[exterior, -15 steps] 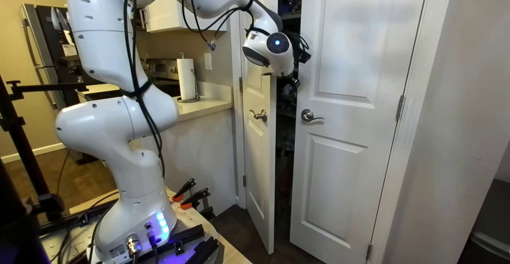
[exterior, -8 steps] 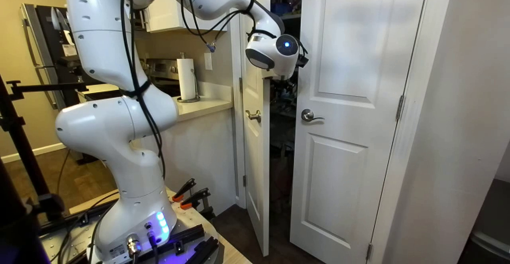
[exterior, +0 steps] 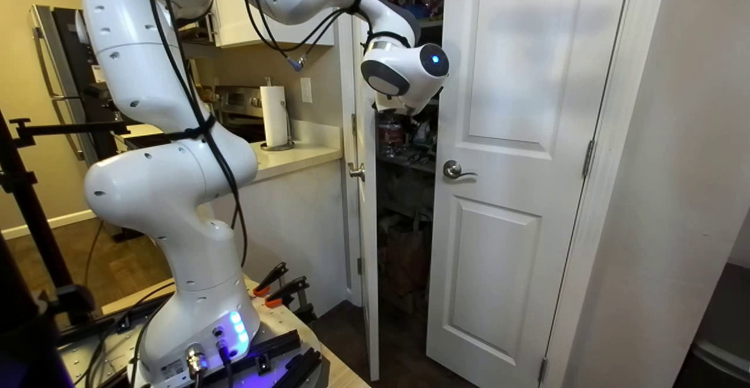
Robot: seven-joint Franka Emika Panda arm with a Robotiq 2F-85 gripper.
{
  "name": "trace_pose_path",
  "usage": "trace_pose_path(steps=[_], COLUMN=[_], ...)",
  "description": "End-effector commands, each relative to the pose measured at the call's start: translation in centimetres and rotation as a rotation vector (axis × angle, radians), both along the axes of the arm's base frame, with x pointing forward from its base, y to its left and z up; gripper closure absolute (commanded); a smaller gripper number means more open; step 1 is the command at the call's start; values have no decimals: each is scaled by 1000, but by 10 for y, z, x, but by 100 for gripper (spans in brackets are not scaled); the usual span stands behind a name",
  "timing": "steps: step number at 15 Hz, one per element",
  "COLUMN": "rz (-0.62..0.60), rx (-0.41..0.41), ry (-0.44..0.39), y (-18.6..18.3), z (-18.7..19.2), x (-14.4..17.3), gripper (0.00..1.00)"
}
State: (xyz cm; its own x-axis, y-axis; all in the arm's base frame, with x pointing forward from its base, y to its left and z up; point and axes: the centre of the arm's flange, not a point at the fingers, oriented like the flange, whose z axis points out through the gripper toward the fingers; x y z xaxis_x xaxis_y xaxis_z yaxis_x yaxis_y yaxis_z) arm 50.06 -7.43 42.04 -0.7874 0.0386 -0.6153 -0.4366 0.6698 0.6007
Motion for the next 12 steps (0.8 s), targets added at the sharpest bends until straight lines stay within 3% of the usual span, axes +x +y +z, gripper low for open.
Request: trace_pose_path(steps=[1,6,12], rz=[64,46,-23], rx=[-39,-81,-127], ry=[12,-24,-96], y=[3,1,11], z=[15,19,18], x=[-45,-55,-36], gripper=[0,0,0])
